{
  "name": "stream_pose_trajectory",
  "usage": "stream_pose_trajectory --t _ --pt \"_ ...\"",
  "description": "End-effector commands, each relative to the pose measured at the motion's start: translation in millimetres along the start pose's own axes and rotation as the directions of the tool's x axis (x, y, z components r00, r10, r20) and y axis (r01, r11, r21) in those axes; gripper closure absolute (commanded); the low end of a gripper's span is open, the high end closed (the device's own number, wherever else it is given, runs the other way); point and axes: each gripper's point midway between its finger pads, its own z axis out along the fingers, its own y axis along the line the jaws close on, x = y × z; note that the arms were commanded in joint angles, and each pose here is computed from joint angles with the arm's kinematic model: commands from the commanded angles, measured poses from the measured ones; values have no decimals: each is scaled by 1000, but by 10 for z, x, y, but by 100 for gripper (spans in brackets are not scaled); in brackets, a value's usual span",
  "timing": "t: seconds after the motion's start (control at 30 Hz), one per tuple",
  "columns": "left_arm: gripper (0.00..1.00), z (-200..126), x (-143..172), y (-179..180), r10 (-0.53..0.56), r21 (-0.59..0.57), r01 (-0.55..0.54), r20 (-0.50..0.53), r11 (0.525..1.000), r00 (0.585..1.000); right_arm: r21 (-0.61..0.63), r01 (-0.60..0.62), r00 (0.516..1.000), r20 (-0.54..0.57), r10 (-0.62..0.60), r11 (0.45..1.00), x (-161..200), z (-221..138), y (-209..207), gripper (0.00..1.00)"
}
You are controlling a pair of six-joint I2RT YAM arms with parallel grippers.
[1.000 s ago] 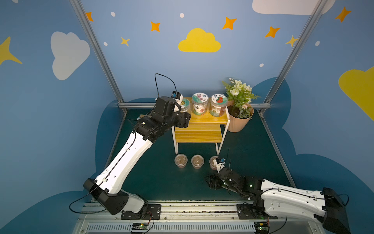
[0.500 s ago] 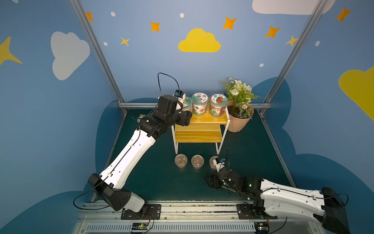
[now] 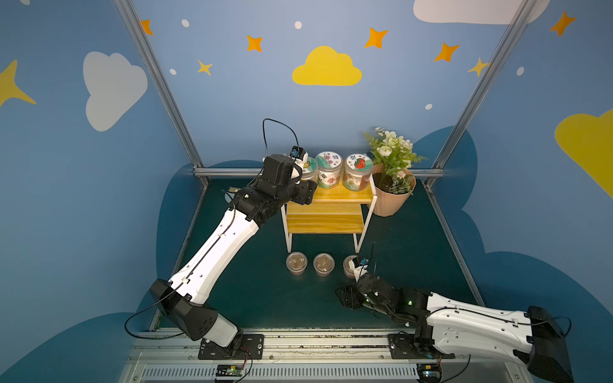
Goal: Place the seed container on the shelf
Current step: Place the seed jar on the shelf.
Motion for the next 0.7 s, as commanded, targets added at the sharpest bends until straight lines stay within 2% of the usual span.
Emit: stream_pose_trajectory --t 0.0,0.23,0.67 --pt "26 60 1 23 11 -5 -11 -11 1000 1000 8 1 1000 9 -1 1000 -72 -55 25 24" --pt "22 106 27 28 20 -8 -20 -20 1000 1000 15 0 1000 9 0 1000 -65 -78 -3 24" --pt "0 50 -60 35 19 -12 -18 8 1000 1000 15 -11 1000 14 11 1000 -77 -105 -7 23"
